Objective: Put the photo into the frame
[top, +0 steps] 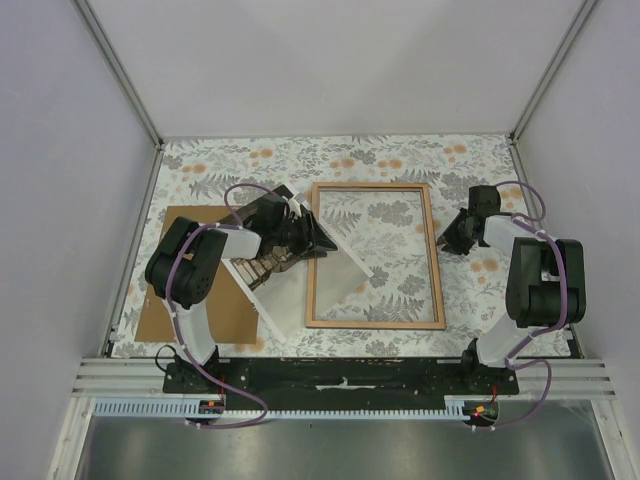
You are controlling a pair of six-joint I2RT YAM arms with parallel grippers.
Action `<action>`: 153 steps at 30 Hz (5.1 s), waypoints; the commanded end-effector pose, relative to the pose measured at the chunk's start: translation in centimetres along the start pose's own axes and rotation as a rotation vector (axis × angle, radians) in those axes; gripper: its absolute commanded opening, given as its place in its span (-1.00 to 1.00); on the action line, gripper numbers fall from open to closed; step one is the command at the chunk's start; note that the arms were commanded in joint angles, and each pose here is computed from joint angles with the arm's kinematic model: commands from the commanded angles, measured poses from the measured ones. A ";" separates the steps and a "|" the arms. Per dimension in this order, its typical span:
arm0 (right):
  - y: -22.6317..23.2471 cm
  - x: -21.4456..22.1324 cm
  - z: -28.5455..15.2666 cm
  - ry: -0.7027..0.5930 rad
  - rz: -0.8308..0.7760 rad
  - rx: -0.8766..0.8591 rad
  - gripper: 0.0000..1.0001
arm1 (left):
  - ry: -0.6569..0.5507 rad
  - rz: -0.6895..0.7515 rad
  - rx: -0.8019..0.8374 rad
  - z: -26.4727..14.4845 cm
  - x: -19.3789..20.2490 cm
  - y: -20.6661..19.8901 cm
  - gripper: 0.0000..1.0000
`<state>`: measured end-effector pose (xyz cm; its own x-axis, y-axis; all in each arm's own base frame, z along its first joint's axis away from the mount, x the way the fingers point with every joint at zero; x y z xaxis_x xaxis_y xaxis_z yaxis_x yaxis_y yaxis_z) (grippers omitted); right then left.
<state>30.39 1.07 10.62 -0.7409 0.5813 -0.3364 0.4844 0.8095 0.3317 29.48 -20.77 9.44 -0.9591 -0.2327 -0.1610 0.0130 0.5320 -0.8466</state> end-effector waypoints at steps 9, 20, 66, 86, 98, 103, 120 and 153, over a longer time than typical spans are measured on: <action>-0.2 0.6 0.3 0.034 -0.022 0.032 -0.35 | -0.041 0.070 0.005 -1.1 -0.5 -0.7 0.15; -0.2 0.6 0.3 0.032 -0.022 0.032 -0.36 | -0.054 0.070 -0.011 -1.7 -0.5 -0.5 0.15; -0.3 0.7 0.4 0.035 -0.023 0.037 -0.35 | -0.090 0.096 -0.088 -4.1 -1.2 -0.6 0.16; -0.2 0.6 0.3 0.034 -0.023 0.035 -0.35 | -0.113 0.120 -0.127 -5.1 -1.2 -1.0 0.16; 0.8 0.3 0.2 0.030 -0.096 0.041 -0.23 | -0.196 0.153 -0.412 -7.9 -1.7 -1.6 0.13; 1.0 0.4 0.3 0.057 -0.127 0.052 -0.13 | -0.205 0.182 -0.531 -7.8 -2.2 -1.8 -0.10; 2.1 0.0 -1.5 -0.036 -0.238 0.115 0.01 | -0.177 0.193 -0.708 -4.4 -2.0 -1.1 -0.42; 28.7 16.5 -6.8 0.133 -0.684 -0.357 -0.44 | -0.505 -0.185 -0.906 -16.0 -1.4 4.5 -0.35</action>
<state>29.77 29.24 20.31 -0.8599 -0.0731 -0.5052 -0.2514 0.9220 0.2945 26.67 -5.59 14.61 -0.7152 -0.5080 -0.4800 -0.4903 0.8542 -0.1733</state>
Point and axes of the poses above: each gripper's point midway between its finger pads, its own z axis out along the fingers, its own y axis along the line the jaws close on, x = y × z, the point moved 10 cm from there along -z, back along the fingers, and after that the axes turned 5 degrees about -z, right-handed, at the moved point
